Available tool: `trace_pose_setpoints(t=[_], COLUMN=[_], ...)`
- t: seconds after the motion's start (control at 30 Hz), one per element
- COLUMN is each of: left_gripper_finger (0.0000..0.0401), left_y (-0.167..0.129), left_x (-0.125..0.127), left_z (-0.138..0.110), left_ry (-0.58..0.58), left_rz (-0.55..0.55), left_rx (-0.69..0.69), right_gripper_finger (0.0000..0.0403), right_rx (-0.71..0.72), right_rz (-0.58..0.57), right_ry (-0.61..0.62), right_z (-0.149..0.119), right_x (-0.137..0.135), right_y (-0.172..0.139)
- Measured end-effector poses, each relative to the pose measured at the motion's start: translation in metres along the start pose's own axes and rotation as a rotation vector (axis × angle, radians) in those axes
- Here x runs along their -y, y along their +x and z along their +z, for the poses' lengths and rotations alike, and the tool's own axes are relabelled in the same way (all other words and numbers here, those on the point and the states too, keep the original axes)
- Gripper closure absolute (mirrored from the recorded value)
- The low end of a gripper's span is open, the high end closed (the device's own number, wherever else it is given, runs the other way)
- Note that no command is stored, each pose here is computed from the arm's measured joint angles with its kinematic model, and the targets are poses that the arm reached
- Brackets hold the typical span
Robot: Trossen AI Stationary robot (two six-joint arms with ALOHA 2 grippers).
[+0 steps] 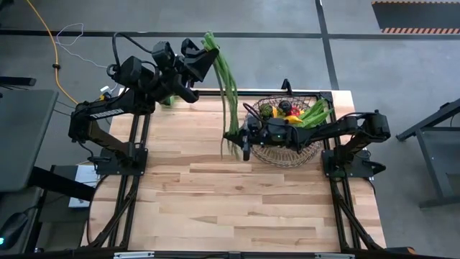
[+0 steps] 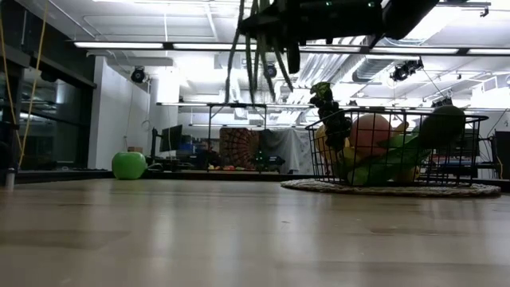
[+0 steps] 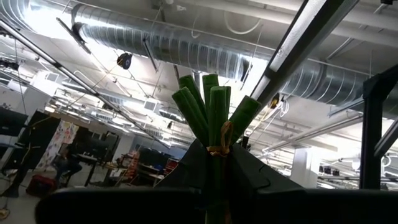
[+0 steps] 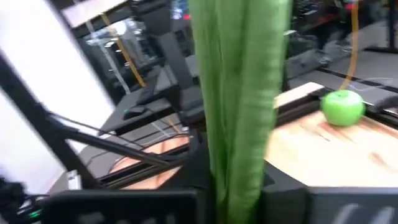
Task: Build produce basket
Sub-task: Put the green string beans into the wire basket
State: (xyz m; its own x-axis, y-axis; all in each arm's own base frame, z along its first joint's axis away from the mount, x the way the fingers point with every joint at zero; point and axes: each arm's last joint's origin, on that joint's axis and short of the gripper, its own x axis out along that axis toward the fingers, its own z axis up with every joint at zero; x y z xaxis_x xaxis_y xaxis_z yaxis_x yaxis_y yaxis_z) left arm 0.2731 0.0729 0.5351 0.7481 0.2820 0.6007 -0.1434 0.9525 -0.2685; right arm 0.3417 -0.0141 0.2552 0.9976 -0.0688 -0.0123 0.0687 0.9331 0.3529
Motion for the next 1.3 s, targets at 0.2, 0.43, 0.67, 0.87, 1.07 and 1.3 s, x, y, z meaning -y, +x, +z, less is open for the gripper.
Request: trace_pose_setpoints(t=[0.2, 0.43, 0.67, 0.87, 1.07, 1.3], left_gripper_finger=[0.0382, 0.0382, 0.0382, 0.0382, 0.0382, 0.0382], left_y=[0.0, 0.0, 0.0, 0.0, 0.0, -0.0001], left_x=[0.0, -0.0001, 0.0, 0.0002, 0.0012, 0.0017], left_z=[0.0, 0.0, 0.0, 0.0005, 0.0018, 0.0027], left_ry=[0.0, 0.0, -0.009, -0.021, -0.041, -0.064], left_rz=[0.001, 0.003, 0.003, 0.001, -0.02, -0.034], left_rx=[0.0, 0.001, 0.0, 0.006, 0.016, 0.022], right_gripper_finger=[0.0351, 0.0291, 0.0206, 0.012, 0.0094, 0.0095], right_rx=[0.013, 0.012, 0.014, 0.018, 0.023, 0.024], right_rz=[0.044, 0.039, 0.03, -0.031, -0.093, -0.093], right_ry=[-0.02, 0.024, 0.024, 0.024, -0.003, -0.004], right_z=[0.0022, 0.0029, 0.0029, 0.0018, 0.0011, 0.0012], right_x=[-0.0021, 0.0002, 0.0006, 0.0028, 0.005, 0.0051], right_y=[-0.0001, -0.0001, -0.0001, -0.0001, -0.0002, -0.0002])
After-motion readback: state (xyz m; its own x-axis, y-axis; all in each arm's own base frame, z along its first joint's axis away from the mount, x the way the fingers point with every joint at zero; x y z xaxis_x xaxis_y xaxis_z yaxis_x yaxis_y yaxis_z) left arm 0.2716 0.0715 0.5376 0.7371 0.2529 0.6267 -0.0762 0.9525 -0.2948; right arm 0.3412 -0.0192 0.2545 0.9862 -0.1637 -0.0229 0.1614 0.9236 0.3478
